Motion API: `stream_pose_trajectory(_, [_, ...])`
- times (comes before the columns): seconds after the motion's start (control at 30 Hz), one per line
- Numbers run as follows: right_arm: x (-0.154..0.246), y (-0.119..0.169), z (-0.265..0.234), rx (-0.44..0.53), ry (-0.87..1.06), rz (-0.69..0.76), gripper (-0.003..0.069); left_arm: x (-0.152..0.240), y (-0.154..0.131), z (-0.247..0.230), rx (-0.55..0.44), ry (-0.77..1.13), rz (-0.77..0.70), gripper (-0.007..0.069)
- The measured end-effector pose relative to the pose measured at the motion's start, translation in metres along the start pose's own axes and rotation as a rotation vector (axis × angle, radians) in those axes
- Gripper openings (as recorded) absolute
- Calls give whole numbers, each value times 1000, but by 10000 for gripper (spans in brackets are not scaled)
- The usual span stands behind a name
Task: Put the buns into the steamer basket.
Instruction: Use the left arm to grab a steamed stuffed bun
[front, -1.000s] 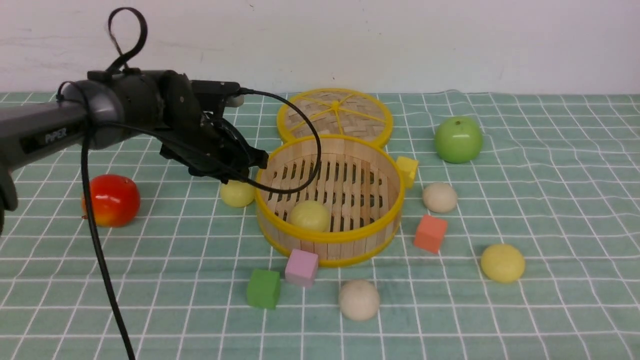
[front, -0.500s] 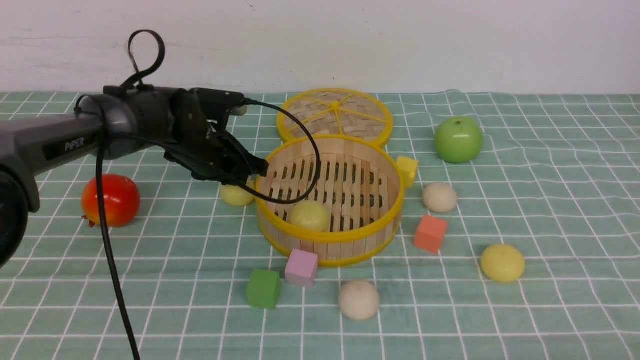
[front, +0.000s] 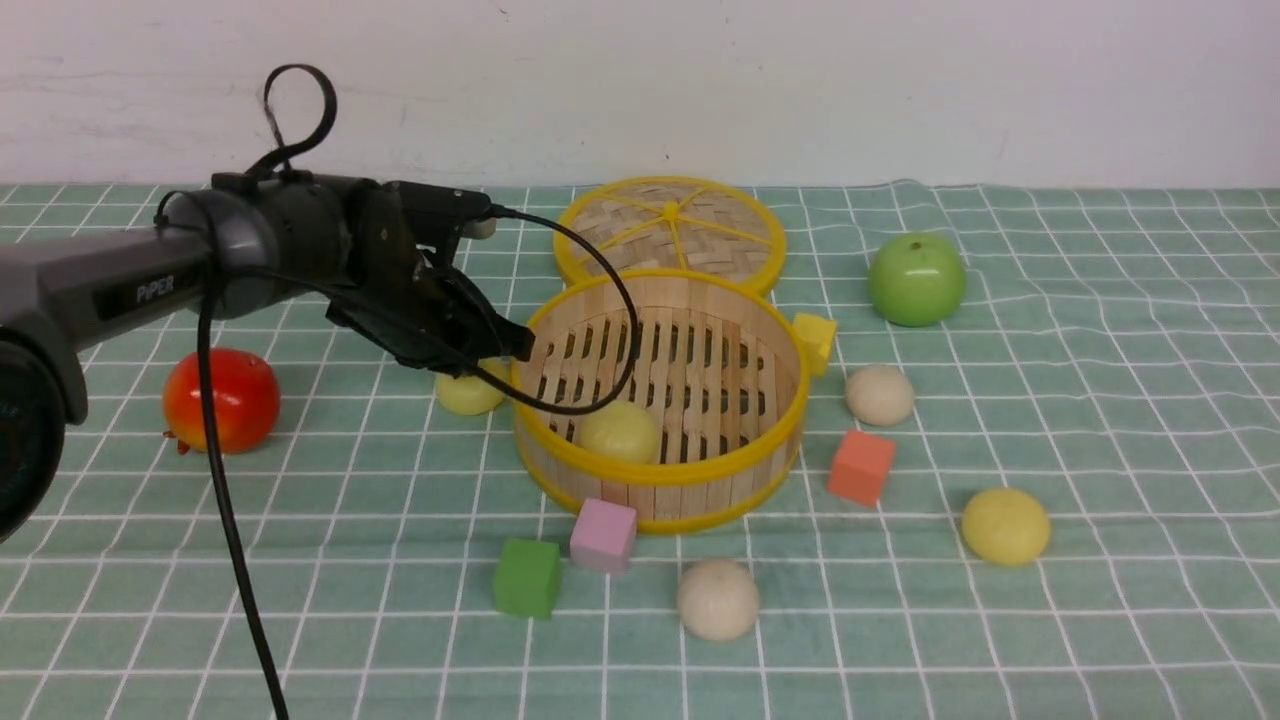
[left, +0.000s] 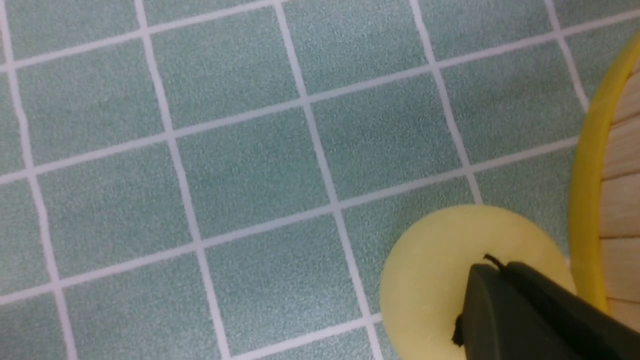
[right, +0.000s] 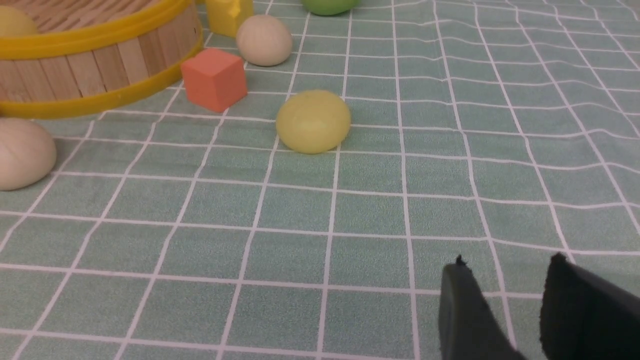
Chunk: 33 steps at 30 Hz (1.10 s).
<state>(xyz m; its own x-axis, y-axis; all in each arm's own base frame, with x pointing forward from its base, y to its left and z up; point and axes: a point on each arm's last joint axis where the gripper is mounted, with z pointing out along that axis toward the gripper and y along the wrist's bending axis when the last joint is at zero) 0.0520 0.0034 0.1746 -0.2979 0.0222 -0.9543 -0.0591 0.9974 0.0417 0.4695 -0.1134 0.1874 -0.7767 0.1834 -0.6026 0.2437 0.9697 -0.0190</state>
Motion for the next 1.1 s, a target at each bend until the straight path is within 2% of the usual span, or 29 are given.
stream_pose_trajectory(0.23, [0, 0, 0, 0, 0, 0, 240, -10, 0, -9, 1, 2, 3, -8])
stream_pose_trajectory(0.37, [0, 0, 0, 0, 0, 0, 240, -13, 0, -13, 1, -10, 4, 50])
stream_pose_trajectory(0.53, [0, 0, 0, 0, 0, 0, 240, -12, 0, -13, 1, 2, 4, 183])
stream_pose_trajectory(0.67, [0, 0, 0, 0, 0, 0, 240, -12, 0, -9, 0, -9, 4, 248])
stream_pose_trajectory(1.0, [0, 0, 0, 0, 0, 0, 240, -3, 1, 12, -5, 13, 10, 262])
stream_pose_trajectory(1.1, [0, 0, 0, 0, 0, 0, 240, -3, 1, 14, -9, 10, 16, 243])
